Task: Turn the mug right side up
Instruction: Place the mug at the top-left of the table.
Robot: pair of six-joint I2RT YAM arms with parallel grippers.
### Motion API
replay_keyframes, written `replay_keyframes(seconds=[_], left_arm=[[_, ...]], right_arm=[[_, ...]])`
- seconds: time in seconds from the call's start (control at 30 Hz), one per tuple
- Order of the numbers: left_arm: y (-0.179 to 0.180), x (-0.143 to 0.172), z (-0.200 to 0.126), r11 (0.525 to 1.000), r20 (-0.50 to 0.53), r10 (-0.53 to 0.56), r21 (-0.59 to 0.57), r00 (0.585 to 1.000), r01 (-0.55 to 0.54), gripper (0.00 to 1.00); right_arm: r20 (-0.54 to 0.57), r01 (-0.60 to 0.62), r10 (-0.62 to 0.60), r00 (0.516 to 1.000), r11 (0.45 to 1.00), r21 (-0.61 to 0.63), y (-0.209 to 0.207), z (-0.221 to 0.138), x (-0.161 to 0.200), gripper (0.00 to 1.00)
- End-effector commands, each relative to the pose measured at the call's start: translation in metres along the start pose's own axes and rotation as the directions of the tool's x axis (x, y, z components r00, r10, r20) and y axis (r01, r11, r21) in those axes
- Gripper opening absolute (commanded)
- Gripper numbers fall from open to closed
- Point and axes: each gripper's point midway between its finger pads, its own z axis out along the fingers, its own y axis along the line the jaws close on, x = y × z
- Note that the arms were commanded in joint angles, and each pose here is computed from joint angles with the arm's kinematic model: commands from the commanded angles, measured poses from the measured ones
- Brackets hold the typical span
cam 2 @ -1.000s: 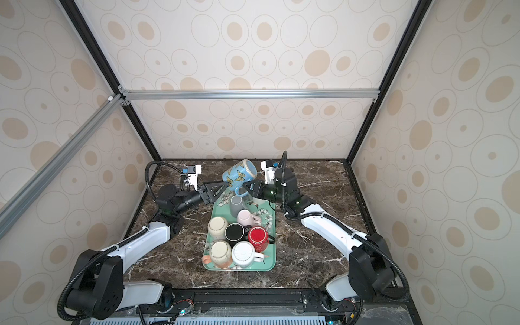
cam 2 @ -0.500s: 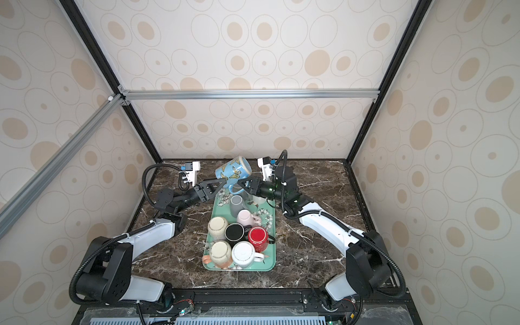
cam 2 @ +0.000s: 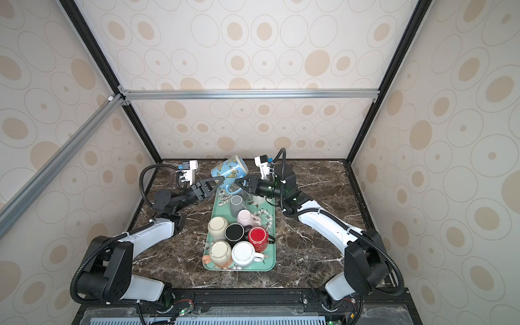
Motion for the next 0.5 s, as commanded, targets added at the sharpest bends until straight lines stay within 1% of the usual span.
replay_keyframes(seconds=[0.0,0.1,0.2,0.23,0.3,0.4,0.47], left_arm=[[-0.042,-0.01,0.005,0.99,-0.017,0.092,0.112,0.996,-0.09,0.18],[-0.042,-0.01,0.006,0.99,-0.018,0.086,0.112,0.996,-0.083,0.08],[-0.044,-0.01,0.005,0.99,-0.016,0.085,0.116,0.996,-0.083,0.01],[-0.045,-0.011,0.005,0.99,-0.015,0.086,0.117,0.996,-0.084,0.0],[-0.045,-0.011,0.005,0.99,-0.017,0.083,0.116,0.996,-0.081,0.0],[-0.045,-0.011,0.005,0.991,-0.02,0.077,0.108,0.997,-0.075,0.0],[-0.041,-0.011,0.006,0.994,-0.027,0.072,0.089,0.997,-0.069,0.0]], right_arm=[[0.055,0.074,-0.07,0.996,0.994,-0.078,0.032,0.002,-0.02,0.03],[0.045,0.063,-0.06,0.997,0.995,-0.076,0.03,0.004,-0.019,0.05],[0.034,0.055,-0.052,0.998,0.996,-0.067,0.027,0.004,-0.017,0.09],[0.031,0.054,-0.052,0.998,0.997,-0.062,0.025,0.005,-0.016,0.11],[0.026,0.052,-0.05,0.998,0.997,-0.055,0.024,0.004,-0.015,0.18],[0.018,0.055,-0.054,0.998,0.998,-0.039,0.022,0.004,-0.013,0.34],[0.013,0.07,-0.07,0.997,0.997,-0.013,0.02,0.001,-0.012,0.42]])
